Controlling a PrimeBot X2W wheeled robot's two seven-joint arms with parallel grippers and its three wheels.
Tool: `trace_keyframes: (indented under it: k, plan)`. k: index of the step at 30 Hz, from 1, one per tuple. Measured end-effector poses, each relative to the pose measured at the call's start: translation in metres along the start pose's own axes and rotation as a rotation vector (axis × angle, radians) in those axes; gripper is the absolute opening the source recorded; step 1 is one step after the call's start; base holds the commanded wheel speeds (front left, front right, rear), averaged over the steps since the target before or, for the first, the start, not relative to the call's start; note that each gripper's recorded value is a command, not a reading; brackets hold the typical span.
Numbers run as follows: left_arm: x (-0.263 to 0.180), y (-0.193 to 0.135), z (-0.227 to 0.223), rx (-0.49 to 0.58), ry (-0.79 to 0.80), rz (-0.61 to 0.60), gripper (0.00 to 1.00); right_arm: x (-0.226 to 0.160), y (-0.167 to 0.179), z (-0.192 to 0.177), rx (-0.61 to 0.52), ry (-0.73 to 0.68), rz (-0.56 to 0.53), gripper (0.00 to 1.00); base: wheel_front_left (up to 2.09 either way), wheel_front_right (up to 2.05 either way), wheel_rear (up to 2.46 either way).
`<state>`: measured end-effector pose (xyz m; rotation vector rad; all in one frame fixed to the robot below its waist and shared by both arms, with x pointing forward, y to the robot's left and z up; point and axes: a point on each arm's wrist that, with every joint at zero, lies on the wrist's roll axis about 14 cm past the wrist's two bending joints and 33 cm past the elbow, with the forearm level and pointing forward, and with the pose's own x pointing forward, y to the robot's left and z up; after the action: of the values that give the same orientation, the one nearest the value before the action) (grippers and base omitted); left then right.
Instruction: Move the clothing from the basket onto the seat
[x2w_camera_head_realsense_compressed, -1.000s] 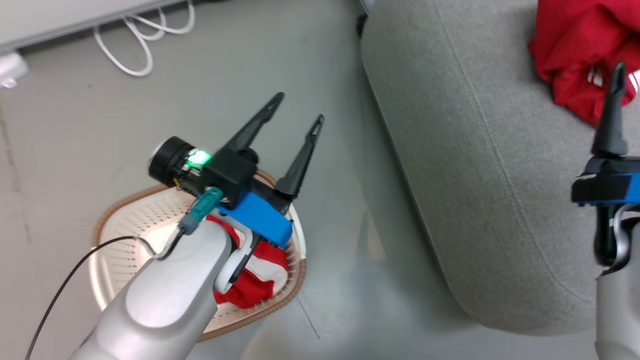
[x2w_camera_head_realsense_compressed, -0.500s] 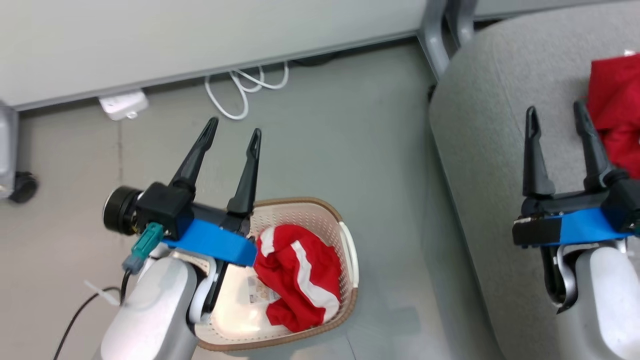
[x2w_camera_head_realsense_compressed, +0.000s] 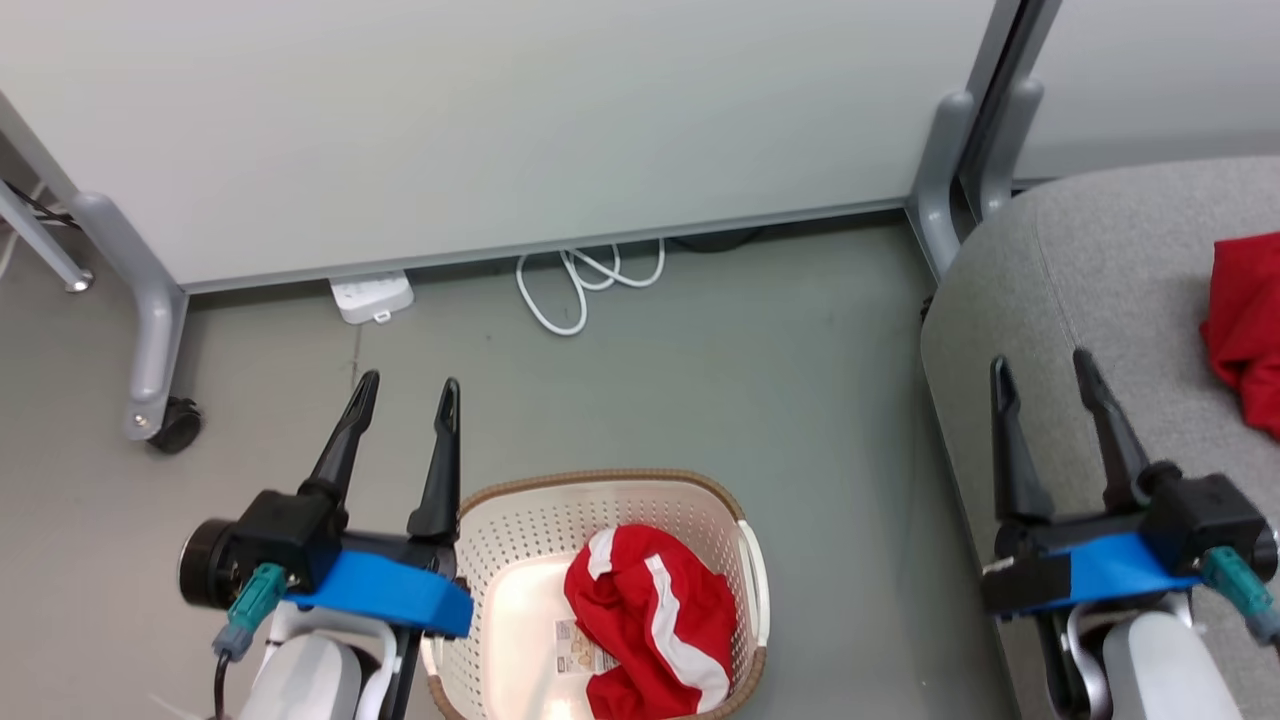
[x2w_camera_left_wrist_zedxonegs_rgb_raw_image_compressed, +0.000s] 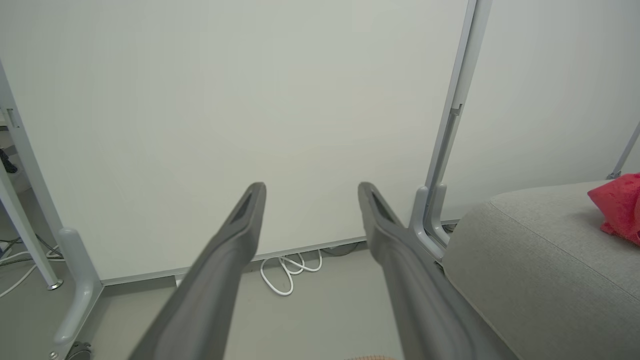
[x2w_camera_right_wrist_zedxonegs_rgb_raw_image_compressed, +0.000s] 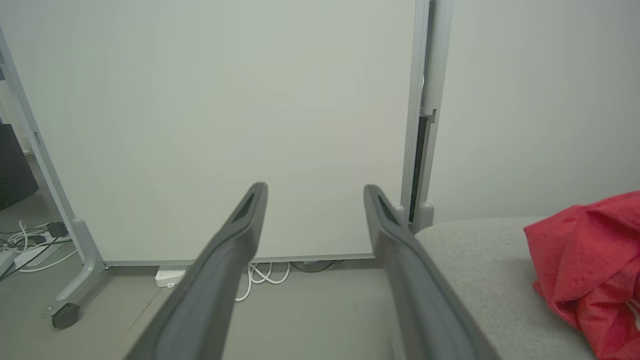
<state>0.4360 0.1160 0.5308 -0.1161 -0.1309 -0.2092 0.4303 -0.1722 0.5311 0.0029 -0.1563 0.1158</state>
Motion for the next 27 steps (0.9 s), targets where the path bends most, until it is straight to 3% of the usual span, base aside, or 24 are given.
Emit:
trace_keyframes:
  k: [10, 27]
  plan:
    - [-0.032, 0.016, -0.003, -0.008, 0.017, 0.061, 1.00, -0.024, 0.015, -0.012, 0.041, 0.046, 0.014, 1.00, 0.00, 0.00, 0.00]
    - [-0.044, 0.021, -0.010, -0.008, 0.040, 0.076, 1.00, -0.037, 0.019, -0.020, 0.072, 0.075, 0.009, 1.00, 0.00, 0.00, 0.00]
